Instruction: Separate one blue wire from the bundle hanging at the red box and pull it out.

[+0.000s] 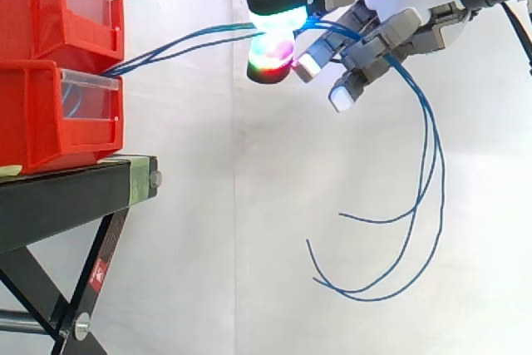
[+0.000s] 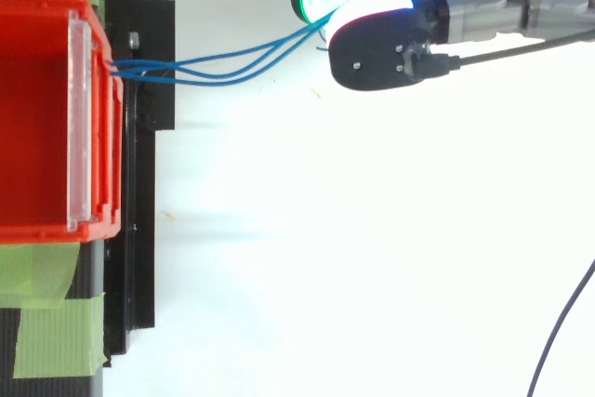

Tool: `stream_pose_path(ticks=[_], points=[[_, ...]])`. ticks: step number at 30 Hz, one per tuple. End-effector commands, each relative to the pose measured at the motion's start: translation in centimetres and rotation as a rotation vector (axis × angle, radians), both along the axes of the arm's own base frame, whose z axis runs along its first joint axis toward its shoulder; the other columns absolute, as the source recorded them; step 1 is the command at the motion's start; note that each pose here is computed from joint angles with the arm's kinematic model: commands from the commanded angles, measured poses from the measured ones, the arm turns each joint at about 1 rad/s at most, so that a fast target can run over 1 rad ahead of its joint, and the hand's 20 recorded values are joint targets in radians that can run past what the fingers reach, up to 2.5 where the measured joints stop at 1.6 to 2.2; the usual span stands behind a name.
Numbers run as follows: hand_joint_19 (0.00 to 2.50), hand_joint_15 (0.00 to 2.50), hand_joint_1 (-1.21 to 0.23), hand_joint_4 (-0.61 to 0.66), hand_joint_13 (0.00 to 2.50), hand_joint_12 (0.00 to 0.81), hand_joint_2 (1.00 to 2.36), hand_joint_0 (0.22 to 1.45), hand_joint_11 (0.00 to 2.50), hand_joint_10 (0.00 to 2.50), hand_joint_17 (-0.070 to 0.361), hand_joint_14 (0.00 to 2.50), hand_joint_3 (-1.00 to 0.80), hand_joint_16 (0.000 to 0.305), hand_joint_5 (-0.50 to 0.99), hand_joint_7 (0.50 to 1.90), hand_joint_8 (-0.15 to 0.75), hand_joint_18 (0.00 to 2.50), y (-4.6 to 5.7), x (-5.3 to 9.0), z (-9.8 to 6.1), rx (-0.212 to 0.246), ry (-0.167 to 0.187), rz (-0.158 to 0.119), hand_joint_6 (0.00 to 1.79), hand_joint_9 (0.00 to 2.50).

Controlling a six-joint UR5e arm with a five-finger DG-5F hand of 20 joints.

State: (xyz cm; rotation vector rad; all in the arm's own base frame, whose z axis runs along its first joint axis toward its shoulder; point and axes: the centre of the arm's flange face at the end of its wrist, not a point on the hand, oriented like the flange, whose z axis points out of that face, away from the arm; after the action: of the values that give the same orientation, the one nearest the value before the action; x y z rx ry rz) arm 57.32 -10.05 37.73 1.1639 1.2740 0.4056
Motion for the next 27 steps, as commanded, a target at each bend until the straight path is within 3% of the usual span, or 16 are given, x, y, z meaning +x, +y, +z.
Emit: stream_pose_path(ticks=[1, 7, 10, 17, 27], points=[[0.87, 0.56, -0.66, 0.18, 1.23, 0.299, 1.02, 0.66, 1.28, 0.02, 0.105, 2.5, -0.35, 0.047, -0.23, 1.02, 0.328, 0.84, 0.08, 0.03, 0.01, 0.003, -0.003, 0.001, 0.82, 1.03], [0.87, 0.55, -0.68, 0.18, 1.23, 0.302, 1.02, 0.67, 1.29, 0.02, 0.105, 2.5, -0.21, 0.047, -0.22, 1.01, 0.326, 0.83, -0.01, 0.03, 0.02, 0.004, -0.004, -0.001, 0.82, 1.03], [0.91, 0.53, -0.72, 0.17, 1.19, 0.305, 1.02, 0.74, 1.28, 0.02, 0.105, 2.5, -0.15, 0.047, -0.22, 1.01, 0.32, 0.79, 0.08, 0.05, 0.02, 0.004, -0.004, 0.001, 0.81, 1.0], [0.92, 0.56, -0.76, 0.18, 1.18, 0.295, 1.02, 0.76, 1.28, 0.02, 0.105, 2.5, -0.31, 0.046, -0.23, 1.03, 0.313, 0.78, 0.08, 0.03, 0.01, 0.003, -0.003, 0.001, 0.79, 0.96], [0.95, 0.5, -0.8, 0.18, 1.15, 0.295, 1.02, 0.81, 1.27, 0.02, 0.102, 2.5, -0.3, 0.045, -0.24, 1.01, 0.304, 0.73, 0.09, 0.05, 0.02, 0.005, -0.005, 0.002, 0.81, 0.91]])
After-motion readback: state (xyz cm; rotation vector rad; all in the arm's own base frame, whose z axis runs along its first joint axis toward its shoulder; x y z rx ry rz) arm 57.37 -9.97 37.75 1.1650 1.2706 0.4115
